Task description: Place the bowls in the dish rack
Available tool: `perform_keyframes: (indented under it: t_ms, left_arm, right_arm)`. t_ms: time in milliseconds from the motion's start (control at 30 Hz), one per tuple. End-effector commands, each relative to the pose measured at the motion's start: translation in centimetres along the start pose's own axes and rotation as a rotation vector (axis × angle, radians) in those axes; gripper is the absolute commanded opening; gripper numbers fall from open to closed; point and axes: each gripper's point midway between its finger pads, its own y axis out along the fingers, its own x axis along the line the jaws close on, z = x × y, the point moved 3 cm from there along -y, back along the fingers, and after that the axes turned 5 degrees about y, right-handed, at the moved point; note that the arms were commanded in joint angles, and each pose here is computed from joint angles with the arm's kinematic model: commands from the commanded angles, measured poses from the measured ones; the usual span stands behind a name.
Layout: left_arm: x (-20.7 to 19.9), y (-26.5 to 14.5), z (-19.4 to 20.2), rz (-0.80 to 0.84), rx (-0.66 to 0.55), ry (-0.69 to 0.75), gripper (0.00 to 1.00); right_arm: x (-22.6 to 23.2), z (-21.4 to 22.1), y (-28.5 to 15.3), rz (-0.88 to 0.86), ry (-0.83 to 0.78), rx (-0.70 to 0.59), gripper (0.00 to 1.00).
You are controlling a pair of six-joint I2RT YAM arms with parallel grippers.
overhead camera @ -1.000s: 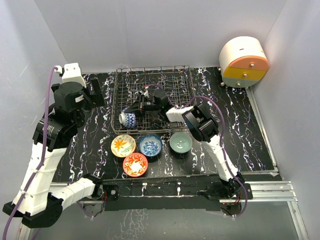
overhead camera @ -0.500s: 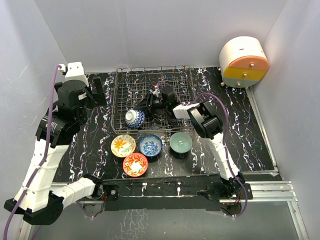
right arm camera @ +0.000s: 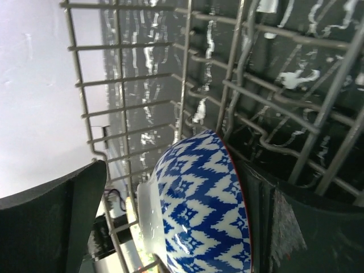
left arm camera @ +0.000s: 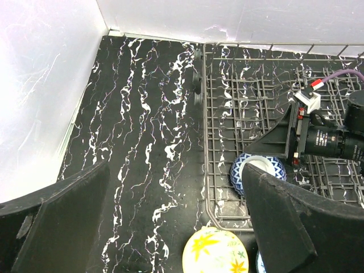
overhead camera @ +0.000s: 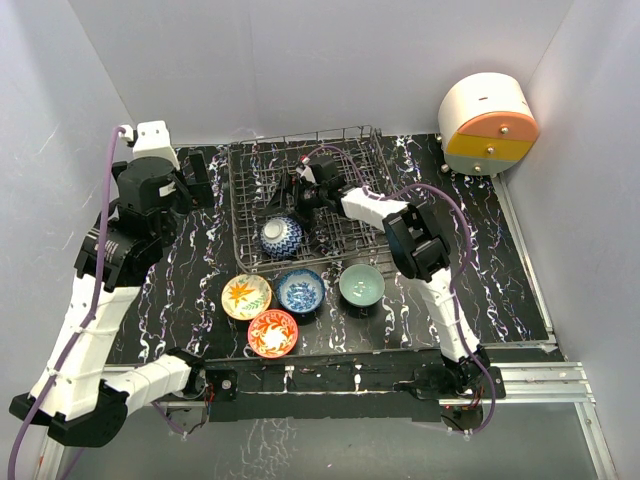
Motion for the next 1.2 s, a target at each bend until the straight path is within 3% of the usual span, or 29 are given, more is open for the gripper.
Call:
perform_keyframes:
  t_ms: [0, 433, 633, 967, 1167]
  left_arm:
    - [0.0, 0.0, -0.6, -0.004, -0.021, 0.000, 0.97]
    - [-0.8, 0.7, -0.7, 0.018, -0.011, 0.012, 0.97]
    - [-0.7, 0.6, -0.4, 0.015, -0.004, 0.013, 0.97]
    - [-1.1, 1.0, -0.5, 0.027, -0.007, 0.018, 0.97]
    - [-1.1, 1.0, -1.3, 0.026, -0.029, 0.016, 0.97]
  right_arm:
    - [0.3, -2.6, -3.5, 0.172, -0.128, -0.106, 0.99]
    - [0.7, -2.4, -3.7, 0.443, -0.344, -0.145, 0.99]
    - [4.8, -3.4, -4.6, 0.457, -0.475, -0.250, 0.99]
    - [12.3, -5.0, -11.0, 0.495, -0.667, -0.418, 0.99]
    - [10.7, 0.8, -17.5, 0.674, -0.732, -0.327, 0.99]
